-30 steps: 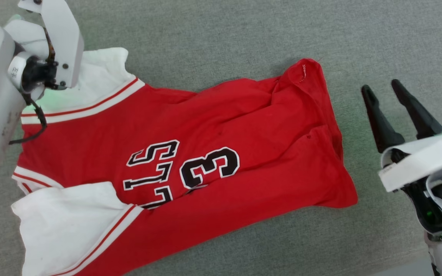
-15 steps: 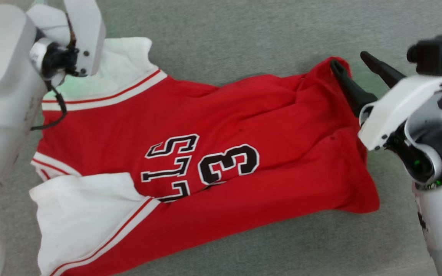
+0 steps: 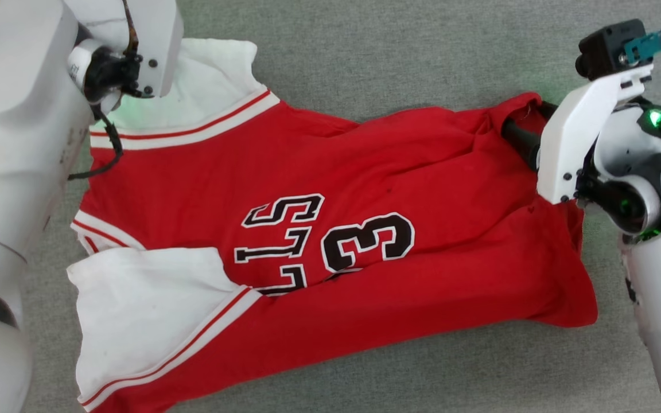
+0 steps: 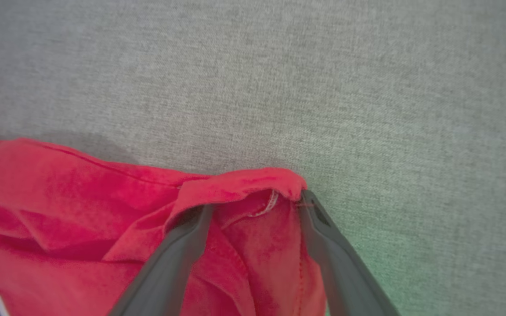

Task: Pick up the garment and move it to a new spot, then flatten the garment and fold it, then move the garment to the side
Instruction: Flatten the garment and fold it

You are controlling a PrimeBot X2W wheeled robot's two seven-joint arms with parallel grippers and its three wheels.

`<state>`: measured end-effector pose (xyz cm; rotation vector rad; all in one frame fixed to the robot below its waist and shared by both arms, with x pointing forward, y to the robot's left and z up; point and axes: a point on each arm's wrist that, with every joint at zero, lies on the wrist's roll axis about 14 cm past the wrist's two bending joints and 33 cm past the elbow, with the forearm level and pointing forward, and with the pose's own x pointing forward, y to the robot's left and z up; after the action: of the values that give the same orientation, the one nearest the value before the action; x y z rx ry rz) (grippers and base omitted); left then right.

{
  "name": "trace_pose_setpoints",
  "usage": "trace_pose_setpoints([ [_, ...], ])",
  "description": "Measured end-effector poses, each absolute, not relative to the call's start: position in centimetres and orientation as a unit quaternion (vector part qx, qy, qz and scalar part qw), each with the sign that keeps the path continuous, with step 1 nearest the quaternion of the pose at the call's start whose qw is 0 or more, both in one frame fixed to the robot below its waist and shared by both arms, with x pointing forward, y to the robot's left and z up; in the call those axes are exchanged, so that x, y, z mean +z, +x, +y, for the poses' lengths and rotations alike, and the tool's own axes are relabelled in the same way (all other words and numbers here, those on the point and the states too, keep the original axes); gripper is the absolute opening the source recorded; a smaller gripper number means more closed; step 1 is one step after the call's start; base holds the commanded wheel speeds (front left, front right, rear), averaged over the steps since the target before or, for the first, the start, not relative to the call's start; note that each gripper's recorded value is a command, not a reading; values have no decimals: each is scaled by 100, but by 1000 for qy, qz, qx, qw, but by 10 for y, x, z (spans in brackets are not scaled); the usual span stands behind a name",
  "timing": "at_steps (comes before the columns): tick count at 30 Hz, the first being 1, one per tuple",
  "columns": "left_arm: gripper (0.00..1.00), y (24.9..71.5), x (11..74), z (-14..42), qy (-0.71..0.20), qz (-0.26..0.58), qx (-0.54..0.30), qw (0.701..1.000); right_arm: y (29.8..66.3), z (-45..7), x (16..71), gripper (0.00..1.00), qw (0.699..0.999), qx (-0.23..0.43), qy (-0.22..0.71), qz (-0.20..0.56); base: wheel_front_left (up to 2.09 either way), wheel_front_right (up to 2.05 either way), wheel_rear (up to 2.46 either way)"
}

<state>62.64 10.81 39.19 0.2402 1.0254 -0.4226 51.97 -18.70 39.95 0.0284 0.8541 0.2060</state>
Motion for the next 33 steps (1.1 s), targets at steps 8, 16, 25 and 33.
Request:
trace_pose_setpoints([
  [8, 0, 627, 392, 109, 107, 482, -199, 846, 522, -181, 396, 0, 885, 107, 21, 453, 0, 0, 0],
  [16, 0, 624, 418, 135, 107, 466, -172, 861, 523, -181, 415, 0, 901, 106, 28, 419, 0, 0, 0],
  [25, 0, 610, 475, 146, 107, 425, -184, 880, 504, -183, 443, 0, 919, 116, 16, 377, 0, 0, 0],
  [33, 0, 571, 502, 149, 104, 415, -202, 881, 477, -177, 460, 0, 923, 137, 9, 359, 0, 0, 0],
])
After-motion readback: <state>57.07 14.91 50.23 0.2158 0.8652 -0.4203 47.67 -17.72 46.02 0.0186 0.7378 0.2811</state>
